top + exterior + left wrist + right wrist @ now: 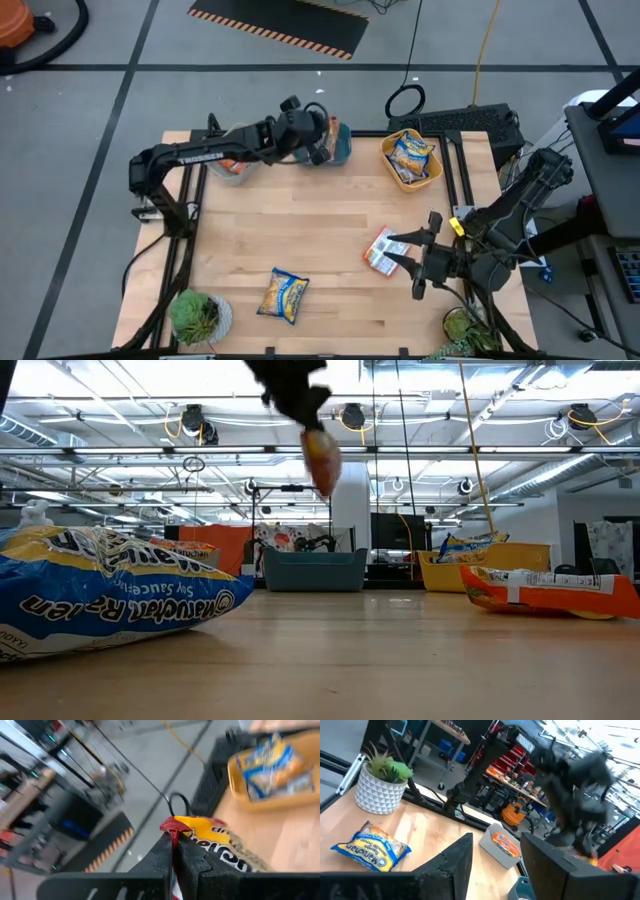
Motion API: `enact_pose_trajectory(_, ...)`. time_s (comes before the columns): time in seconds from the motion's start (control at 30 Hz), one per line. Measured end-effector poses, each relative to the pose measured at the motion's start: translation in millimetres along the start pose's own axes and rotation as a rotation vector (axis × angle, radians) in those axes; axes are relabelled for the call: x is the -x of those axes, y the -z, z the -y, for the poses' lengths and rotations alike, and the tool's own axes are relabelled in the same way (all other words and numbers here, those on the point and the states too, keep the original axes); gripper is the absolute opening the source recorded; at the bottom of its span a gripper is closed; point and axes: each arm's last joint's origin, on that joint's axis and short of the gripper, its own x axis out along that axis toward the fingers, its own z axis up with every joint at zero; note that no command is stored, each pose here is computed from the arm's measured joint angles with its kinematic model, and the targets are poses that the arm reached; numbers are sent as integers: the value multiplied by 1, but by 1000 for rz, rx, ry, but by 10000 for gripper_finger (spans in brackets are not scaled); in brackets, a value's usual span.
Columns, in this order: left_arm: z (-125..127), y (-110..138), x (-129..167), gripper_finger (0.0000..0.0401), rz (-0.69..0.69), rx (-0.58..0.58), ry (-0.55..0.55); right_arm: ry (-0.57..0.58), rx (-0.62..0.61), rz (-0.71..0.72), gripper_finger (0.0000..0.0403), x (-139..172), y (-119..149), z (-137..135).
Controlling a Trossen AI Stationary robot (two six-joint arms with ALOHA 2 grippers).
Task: Sort Maruchan noodles
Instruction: Put the red noodle pack into the blue bin
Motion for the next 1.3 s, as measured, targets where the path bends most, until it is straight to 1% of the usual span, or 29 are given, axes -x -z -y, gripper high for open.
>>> enact_pose_trajectory(0.1, -5, 22, -18, 14, -57, 37, 41, -5, 17, 4, 162, 1, -1, -1)
enact_pose_trajectory(0.17, -6, 35, -28, 14, -66, 68, 57, -5, 18, 4, 162, 1, -1, -1)
enact_pose_trajectory(0.3, -5, 58, -44, 14, -75, 88, 29, -4, 18, 4, 162, 1, 0, -1)
enact_pose_trajectory(0.6, -9, 91, -63, 14, -43, 159, -34, -4, 37, 4, 162, 1, 0, -1)
enact_pose_trajectory(0.77, -16, 99, -67, 15, -61, 182, -58, -4, 44, 4, 162, 1, -1, -1)
enact_pose_trajectory(1.03, -23, 97, -69, 15, -25, 204, -74, -4, 52, 6, 162, 1, -1, -1)
enact_pose_trajectory(1.3, -23, 97, -69, 15, -22, 207, -69, 6, 41, 29, 162, 1, -5, 1)
